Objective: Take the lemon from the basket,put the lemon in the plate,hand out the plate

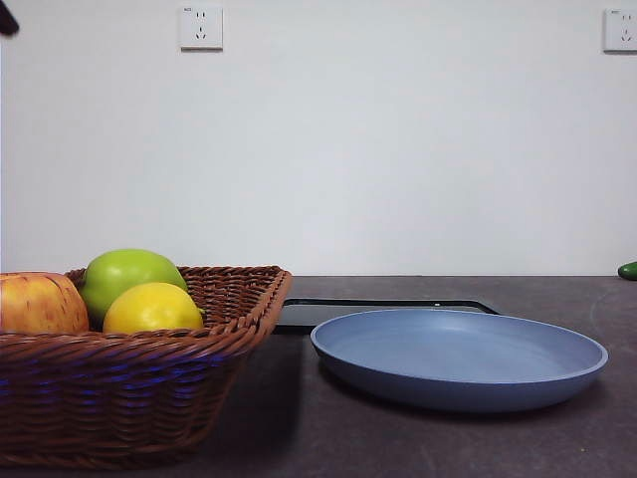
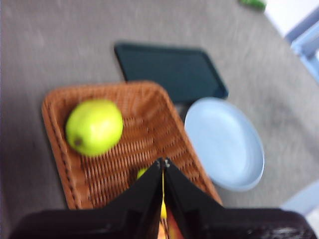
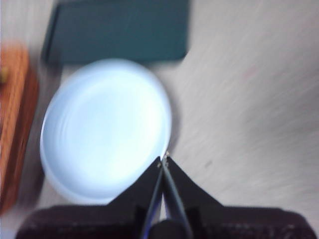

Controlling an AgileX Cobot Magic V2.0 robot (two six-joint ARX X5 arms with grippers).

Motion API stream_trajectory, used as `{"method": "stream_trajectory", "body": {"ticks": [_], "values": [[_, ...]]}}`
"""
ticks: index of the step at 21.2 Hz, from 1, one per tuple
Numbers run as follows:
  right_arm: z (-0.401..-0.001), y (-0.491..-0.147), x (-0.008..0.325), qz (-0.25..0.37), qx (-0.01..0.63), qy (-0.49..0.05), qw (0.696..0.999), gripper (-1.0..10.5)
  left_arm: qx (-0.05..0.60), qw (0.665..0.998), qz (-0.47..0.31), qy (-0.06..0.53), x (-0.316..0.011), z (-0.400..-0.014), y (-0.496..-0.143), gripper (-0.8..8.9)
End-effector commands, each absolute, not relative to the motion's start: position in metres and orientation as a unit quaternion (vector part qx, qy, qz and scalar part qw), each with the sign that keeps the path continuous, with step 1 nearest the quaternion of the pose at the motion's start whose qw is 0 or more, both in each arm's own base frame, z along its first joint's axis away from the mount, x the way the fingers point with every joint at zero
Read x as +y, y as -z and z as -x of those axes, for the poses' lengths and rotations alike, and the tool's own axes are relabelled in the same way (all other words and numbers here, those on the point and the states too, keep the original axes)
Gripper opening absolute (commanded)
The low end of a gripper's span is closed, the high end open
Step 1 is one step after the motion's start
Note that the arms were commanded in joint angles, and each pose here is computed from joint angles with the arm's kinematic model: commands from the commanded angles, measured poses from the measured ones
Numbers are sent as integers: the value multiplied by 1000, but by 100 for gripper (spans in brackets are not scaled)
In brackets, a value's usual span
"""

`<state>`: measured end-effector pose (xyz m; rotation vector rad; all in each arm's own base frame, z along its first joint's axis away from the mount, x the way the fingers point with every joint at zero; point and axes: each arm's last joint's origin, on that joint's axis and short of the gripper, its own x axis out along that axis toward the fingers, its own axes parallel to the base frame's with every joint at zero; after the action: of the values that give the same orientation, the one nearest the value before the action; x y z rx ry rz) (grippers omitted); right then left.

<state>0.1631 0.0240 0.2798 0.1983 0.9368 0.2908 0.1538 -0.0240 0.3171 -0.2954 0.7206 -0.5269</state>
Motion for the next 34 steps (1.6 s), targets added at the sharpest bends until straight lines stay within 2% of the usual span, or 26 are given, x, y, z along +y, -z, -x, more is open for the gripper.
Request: {"method": "stream_trajectory", "body": {"ticks": [1,3,4,6,8,13,17,21,28,34], "values": [[-176,-274,27,-84,470,-163,863,38,348,889,122,272,-27,-158,-319,8],[-188,-263,28,-87,498,-160,848,111,357,884,123,277,-29,-161,-317,15],[-194,-256,28,-89,513,-157,839,166,359,882,123,279,-30,-162,-316,58],[-206,-246,30,-90,530,-154,829,259,358,882,124,281,-31,-162,-317,246],[-217,-238,31,-90,530,-155,829,273,357,882,128,279,-31,-163,-317,340],[-247,-212,37,-113,535,-171,819,272,357,881,128,282,-32,-163,-317,338],[-263,-183,43,-138,569,-202,785,270,359,880,127,284,-33,-162,-317,338],[-271,-165,48,-150,586,-199,771,227,359,880,127,283,-33,-162,-317,338],[-275,-161,48,-159,585,-192,772,1,359,880,127,284,-33,-162,-317,338],[-274,-165,44,-168,580,-185,776,3,359,880,128,284,-33,-162,-317,338]]}}
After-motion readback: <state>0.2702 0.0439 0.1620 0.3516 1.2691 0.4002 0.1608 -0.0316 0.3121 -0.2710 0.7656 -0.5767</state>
